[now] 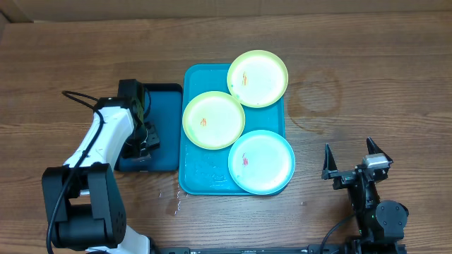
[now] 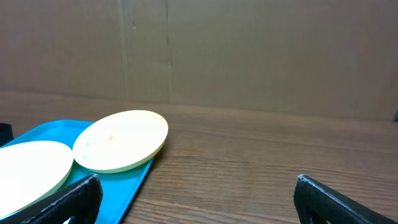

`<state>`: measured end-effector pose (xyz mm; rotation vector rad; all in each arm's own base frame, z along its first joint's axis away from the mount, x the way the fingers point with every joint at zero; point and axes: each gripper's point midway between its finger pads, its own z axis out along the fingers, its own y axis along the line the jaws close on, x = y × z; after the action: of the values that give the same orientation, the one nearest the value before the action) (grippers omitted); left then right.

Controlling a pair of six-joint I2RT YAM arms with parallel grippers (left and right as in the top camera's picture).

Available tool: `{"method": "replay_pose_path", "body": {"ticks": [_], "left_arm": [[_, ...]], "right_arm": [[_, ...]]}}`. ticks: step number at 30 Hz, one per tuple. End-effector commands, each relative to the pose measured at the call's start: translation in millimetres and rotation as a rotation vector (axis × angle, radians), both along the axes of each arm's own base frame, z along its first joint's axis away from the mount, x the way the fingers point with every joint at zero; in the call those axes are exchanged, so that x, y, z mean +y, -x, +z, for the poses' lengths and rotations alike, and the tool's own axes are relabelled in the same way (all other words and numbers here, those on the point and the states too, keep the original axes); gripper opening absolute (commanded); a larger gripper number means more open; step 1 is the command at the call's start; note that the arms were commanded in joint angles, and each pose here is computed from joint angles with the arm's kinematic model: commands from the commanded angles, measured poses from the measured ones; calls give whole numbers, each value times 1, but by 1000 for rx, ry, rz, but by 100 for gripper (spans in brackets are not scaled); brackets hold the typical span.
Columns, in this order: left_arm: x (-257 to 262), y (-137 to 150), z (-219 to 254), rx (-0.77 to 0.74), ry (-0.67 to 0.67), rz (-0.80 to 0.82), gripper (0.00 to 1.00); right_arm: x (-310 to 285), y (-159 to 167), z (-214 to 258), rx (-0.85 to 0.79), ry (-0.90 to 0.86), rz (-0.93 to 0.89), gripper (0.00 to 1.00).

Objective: Clean dirty plates on tray and stack at the side
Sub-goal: 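Lower the left gripper and grasp the green-and-orange sponge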

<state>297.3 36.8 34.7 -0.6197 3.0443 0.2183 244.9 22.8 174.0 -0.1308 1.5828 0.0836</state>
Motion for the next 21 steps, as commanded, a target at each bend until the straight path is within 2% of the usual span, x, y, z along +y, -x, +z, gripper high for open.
{"method": "replay_pose_path", "body": {"ticks": [1,5,11,21], "left_arm": [[0,-2,-4,-4,5,-4,54],[2,2,-5,9,-3,-4,60],[5,4,-13,0,-25,-5,56],[5,13,-28,8,-25,-20,57]], "right_arm": [[-1,-1,-4,6,-3,-9,99],[-1,-1,-4,6,-3,-9,100],[-1,-1,-4,6,-3,-9,100],[-1,-1,-4,6,-2,-9,100]]}}
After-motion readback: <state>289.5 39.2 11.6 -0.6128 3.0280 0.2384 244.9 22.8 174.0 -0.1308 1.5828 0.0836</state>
